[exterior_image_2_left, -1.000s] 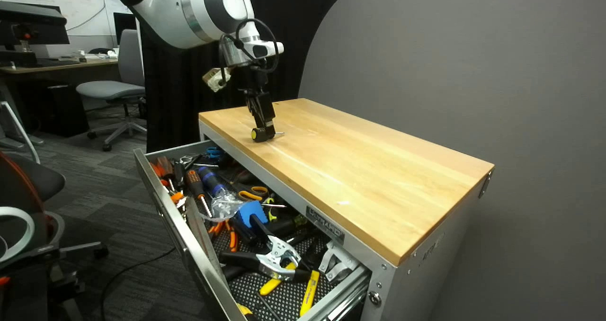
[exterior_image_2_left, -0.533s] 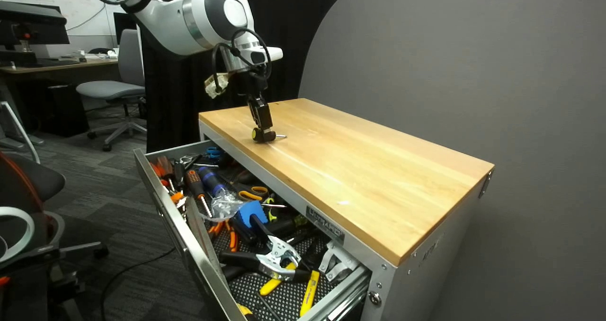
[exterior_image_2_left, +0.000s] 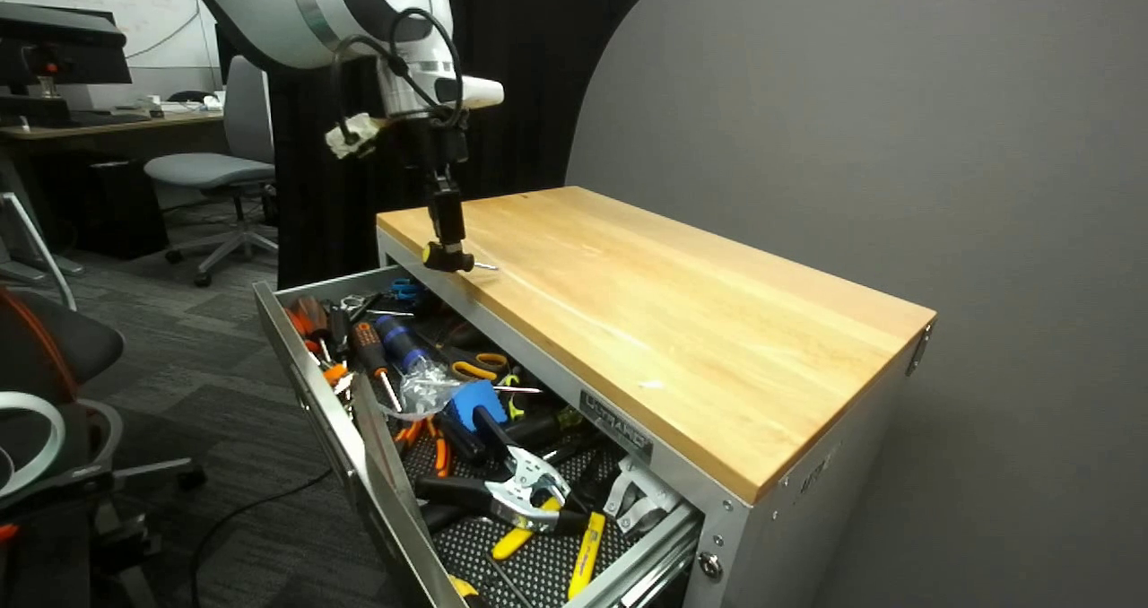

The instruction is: Put the screwdriver in the drawer and close it

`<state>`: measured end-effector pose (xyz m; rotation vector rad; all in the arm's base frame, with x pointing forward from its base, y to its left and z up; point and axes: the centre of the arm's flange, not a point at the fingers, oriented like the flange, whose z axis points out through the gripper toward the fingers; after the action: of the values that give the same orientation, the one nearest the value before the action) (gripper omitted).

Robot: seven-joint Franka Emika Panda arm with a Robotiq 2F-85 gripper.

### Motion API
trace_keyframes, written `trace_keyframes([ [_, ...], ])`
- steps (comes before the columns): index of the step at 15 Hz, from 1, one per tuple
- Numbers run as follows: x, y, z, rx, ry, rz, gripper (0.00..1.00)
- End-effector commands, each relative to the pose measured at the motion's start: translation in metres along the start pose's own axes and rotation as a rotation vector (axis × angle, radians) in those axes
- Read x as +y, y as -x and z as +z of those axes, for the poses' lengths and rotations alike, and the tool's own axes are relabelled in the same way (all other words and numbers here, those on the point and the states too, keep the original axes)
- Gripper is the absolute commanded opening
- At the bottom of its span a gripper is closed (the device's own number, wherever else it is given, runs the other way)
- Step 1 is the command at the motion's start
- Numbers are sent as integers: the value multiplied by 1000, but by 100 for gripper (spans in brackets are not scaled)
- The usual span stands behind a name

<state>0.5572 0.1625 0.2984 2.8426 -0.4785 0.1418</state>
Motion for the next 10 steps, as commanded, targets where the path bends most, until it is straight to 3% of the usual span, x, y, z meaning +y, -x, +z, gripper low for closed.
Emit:
trace_keyframes([
  [1, 14, 50, -17, 14, -12, 49, 13],
  [4, -1, 77, -8, 36, -3, 66, 13],
  [5, -4, 84, -4, 28, -1, 71, 42],
  [6, -8, 90, -2, 16, 2, 68, 63],
  [8, -9, 99, 3, -39, 8, 34, 67],
  [10, -2, 103, 5, -112, -3, 9, 81],
])
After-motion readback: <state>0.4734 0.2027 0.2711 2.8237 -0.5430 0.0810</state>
